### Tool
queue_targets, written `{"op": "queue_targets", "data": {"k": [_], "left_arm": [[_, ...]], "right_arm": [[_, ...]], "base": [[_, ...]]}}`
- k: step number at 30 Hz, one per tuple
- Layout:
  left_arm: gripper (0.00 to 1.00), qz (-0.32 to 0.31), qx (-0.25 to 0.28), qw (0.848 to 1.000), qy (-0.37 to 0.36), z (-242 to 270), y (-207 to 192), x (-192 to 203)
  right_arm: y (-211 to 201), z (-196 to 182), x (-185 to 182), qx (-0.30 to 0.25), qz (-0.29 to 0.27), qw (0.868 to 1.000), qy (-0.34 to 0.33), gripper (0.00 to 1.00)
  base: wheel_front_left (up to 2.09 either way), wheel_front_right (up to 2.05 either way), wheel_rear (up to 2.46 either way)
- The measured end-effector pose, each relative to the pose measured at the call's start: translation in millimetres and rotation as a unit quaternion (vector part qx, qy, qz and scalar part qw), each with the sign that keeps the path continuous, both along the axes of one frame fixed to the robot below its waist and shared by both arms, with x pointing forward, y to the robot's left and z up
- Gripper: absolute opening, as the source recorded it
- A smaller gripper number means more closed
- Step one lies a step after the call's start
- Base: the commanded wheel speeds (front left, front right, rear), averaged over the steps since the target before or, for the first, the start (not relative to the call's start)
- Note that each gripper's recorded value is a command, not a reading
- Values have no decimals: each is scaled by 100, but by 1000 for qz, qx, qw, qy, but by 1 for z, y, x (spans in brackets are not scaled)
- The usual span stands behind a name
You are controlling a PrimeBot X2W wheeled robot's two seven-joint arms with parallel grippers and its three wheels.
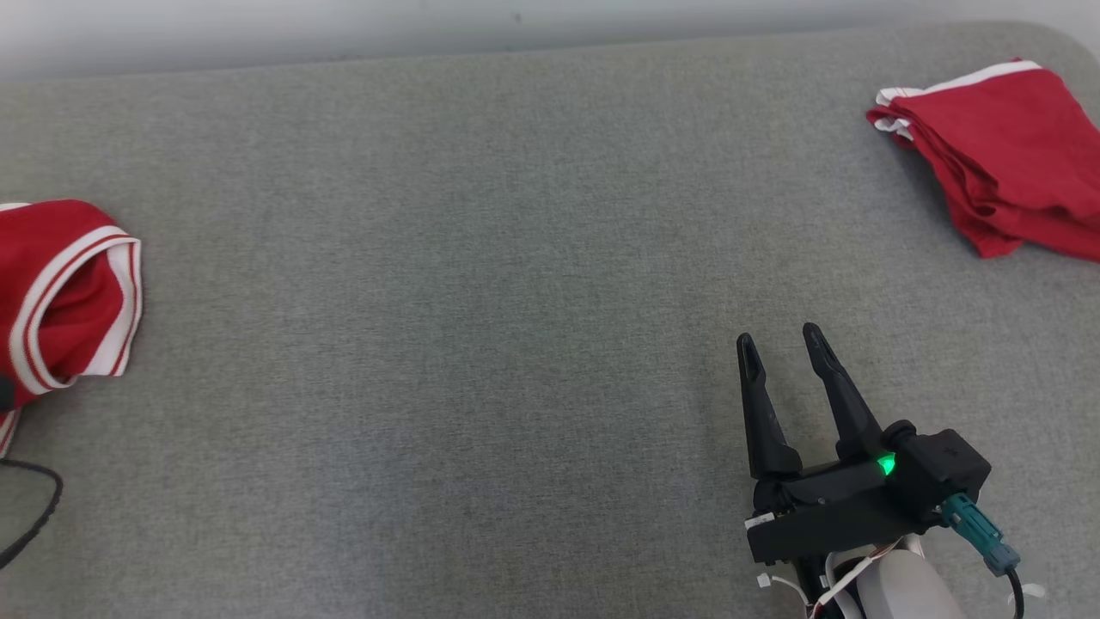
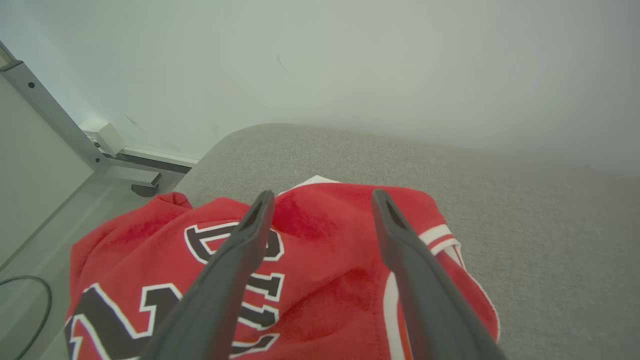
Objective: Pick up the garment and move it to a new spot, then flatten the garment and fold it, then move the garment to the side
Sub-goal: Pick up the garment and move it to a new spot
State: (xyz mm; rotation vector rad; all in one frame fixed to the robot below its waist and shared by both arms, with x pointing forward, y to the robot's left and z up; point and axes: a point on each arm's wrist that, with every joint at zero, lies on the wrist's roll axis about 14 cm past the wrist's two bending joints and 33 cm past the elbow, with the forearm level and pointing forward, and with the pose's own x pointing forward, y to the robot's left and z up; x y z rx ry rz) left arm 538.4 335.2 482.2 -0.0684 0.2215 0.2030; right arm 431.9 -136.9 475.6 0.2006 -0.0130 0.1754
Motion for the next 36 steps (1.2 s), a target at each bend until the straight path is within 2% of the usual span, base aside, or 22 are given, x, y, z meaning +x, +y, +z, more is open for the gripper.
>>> {"op": "queue_targets", "data": {"k": [4, 8, 15, 20, 21, 22, 30, 36], "left_arm": [[100, -4, -24, 997, 67, -32, -5, 2], [100, -7, -54, 985, 165, -69, -11, -11], [100, 2, -86, 962, 258, -92, -9, -26], [100, 4, -103, 951, 291, -95, -13, -28], [54, 1, -100, 952, 290, -94, -14, -27], [0, -5, -78, 960, 268, -86, -13, -20], [0, -13, -15, 991, 134, -26, -2, 4], [0, -34, 28, 999, 1, 55, -7, 23]], "right_arm": [[-9, -7, -1, -4, -12, 1000, 10, 100], [-14, -11, -1, -7, -18, 1000, 15, 100], [-12, -10, 0, -11, -15, 1000, 13, 100], [-12, -8, 1, -13, -14, 1000, 10, 100], [-12, -7, 1, -14, -15, 1000, 10, 100], [-12, -7, 0, -15, -15, 1000, 9, 100], [-15, -1, -5, -16, -19, 1000, 3, 100], [-11, 9, -10, -13, -14, 1000, -9, 100]], "base": [[0, 0, 0], [0, 0, 0], [0, 0, 0], [0, 0, 0], [0, 0, 0], [0, 0, 0], [0, 0, 0], [0, 0, 0]]}}
